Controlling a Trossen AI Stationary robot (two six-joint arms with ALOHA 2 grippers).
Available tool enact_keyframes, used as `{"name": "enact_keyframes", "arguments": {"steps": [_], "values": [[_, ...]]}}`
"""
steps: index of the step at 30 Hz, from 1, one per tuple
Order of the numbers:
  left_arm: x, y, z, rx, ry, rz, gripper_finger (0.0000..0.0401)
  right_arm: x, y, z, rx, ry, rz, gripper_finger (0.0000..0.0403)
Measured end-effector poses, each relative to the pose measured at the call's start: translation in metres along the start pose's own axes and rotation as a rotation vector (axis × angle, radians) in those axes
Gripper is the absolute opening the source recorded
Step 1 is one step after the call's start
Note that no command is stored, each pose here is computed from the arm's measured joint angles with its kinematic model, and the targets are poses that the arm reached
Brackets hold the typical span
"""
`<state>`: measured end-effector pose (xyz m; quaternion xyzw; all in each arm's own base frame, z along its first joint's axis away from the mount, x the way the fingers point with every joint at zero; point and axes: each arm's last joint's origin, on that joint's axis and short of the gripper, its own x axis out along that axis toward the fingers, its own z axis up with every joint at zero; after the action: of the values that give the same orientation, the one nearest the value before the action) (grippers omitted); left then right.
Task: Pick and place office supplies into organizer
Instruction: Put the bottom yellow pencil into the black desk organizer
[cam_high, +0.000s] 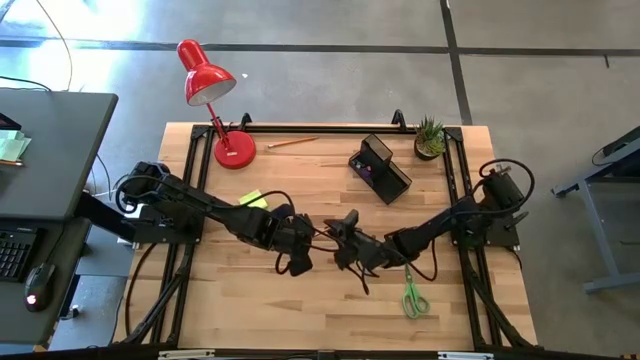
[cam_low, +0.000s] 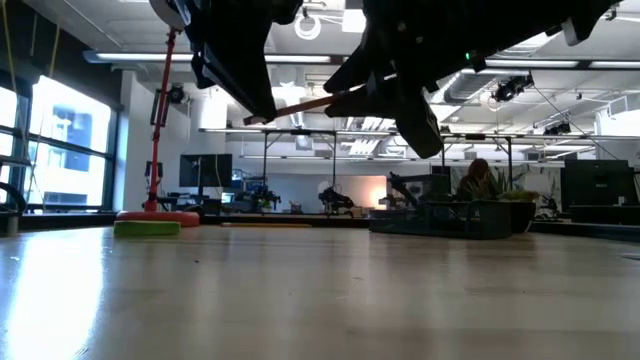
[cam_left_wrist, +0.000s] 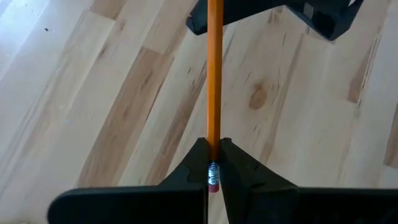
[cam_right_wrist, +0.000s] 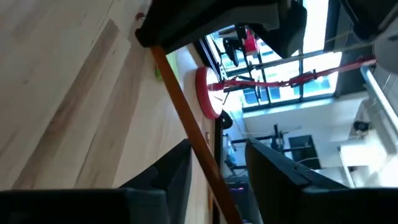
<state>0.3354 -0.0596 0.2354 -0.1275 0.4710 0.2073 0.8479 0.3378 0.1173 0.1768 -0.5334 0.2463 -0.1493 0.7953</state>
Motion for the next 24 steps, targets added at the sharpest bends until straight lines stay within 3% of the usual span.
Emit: {"name": "enact_keyframes", "arguments": {"steps": [12,19,24], "values": [[0.000,0.000,-0.001,0.005,0.006,0.002,0.0003,-0.003,0.012,-0.003,0.000,-0.032,0.129,0.0013],[0.000,0.000,0.000,0.059,-0.002,0.000,0.0013,-0.001,0.014,-0.007,0.104,-0.018,0.171,0.0011],[0.000,0.000,0.002,0.076,-0.030,0.024,0.0072,0.004,0.012,-0.010,0.170,0.000,0.171,0.0008]]}}
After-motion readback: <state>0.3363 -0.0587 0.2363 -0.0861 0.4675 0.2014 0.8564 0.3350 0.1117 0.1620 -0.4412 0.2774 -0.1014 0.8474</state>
